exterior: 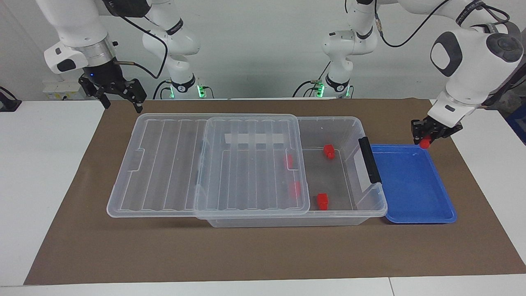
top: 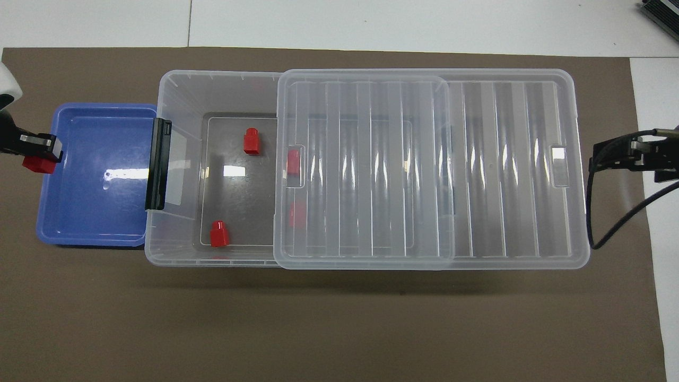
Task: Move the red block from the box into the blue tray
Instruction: 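Lift the red block out of the box with the left gripper, then lower the red block into the blue tray and open the left gripper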
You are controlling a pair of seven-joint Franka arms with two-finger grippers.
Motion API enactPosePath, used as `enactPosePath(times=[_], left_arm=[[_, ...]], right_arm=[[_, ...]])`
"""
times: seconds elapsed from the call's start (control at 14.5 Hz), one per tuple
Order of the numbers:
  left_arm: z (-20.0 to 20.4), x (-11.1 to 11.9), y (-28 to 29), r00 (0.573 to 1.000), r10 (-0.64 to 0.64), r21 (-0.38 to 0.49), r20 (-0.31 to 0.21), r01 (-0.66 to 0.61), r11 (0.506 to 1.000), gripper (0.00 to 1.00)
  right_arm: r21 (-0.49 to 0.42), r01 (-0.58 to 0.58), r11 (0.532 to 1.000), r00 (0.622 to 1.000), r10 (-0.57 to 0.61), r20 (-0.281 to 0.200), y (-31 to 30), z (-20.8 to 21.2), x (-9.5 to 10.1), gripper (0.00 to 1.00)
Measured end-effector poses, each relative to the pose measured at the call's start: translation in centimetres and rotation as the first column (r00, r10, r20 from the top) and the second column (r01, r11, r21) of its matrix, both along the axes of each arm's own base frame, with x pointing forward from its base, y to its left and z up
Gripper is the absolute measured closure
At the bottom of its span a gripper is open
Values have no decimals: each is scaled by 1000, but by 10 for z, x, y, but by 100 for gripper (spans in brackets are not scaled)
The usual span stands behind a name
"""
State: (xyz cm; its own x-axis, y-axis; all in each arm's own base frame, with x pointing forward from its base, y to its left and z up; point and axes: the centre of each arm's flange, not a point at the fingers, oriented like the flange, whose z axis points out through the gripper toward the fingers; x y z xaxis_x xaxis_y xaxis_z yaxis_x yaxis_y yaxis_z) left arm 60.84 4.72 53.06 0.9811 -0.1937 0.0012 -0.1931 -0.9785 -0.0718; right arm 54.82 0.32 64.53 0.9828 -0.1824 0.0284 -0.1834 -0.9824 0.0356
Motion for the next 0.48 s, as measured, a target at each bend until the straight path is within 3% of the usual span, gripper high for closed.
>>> enactPosePath(times=[0.28,0.48], left_arm=[[-77,-1,18,993,-80,9,83,79,997,66],[-123,-3,26,991,-102,11,87,102,995,66]], right_arm=[[0,0,1000,1000,0,0,0,0,0,0],[0,3,1000,1000,-3,-1,-2,-1,0,0]])
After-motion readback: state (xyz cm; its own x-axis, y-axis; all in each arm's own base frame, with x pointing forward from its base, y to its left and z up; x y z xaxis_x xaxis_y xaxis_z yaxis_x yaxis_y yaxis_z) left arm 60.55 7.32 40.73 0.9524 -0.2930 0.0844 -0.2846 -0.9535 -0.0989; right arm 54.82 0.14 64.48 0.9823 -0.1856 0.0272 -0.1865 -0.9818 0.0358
